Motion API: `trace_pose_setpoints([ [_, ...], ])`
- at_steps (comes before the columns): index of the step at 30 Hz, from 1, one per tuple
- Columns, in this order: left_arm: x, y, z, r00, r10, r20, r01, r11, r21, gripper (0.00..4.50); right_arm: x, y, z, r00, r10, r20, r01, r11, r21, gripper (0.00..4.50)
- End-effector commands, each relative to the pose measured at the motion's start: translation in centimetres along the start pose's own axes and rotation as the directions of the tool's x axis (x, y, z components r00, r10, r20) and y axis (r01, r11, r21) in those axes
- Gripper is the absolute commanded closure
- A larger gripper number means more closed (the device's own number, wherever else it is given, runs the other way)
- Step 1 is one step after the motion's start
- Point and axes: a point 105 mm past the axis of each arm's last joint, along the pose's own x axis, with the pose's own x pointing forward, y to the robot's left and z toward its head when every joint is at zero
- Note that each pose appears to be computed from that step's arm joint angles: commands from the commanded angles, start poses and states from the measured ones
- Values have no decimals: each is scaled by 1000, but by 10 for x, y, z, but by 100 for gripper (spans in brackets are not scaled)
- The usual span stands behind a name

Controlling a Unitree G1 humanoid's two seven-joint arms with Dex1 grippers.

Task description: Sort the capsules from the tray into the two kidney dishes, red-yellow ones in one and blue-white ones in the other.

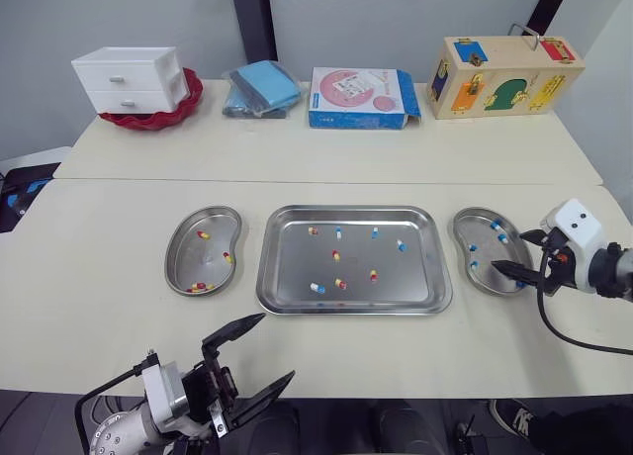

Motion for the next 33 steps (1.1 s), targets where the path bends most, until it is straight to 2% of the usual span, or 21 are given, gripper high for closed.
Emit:
trace_pose_setpoints([
  [1,-7,16,4,996,71,-50,-70,997,21,0,-18,-2,11,998,28,54,-24,998,-63,6],
  [6,-23,52,14,954,222,-203,-226,974,4,0,-42,23,6,961,228,153,-214,971,-107,6],
  [8,-32,69,21,930,266,-254,-267,963,32,0,-50,27,3,949,258,182,-238,963,-125,6],
  [11,-53,90,35,872,300,-387,-311,950,38,0,-63,33,-7,937,300,182,-279,951,-132,6],
  [13,-71,104,42,825,312,-471,-322,945,61,0,-66,35,-20,936,323,136,-305,942,-138,6],
  [16,-104,136,53,715,384,-585,-383,914,133,0,-69,40,-42,934,352,65,-341,930,-133,6],
  [21,-141,161,60,585,434,-685,-411,887,211,0,-72,40,-70,932,362,20,-359,929,-85,6],
  [24,-147,167,63,558,434,-707,-402,887,228,0,-69,39,-77,936,351,38,-347,935,-76,6],
  [33,-140,165,59,555,390,-735,-370,907,202,0,-63,43,-76,935,345,89,-338,937,-85,6],
])
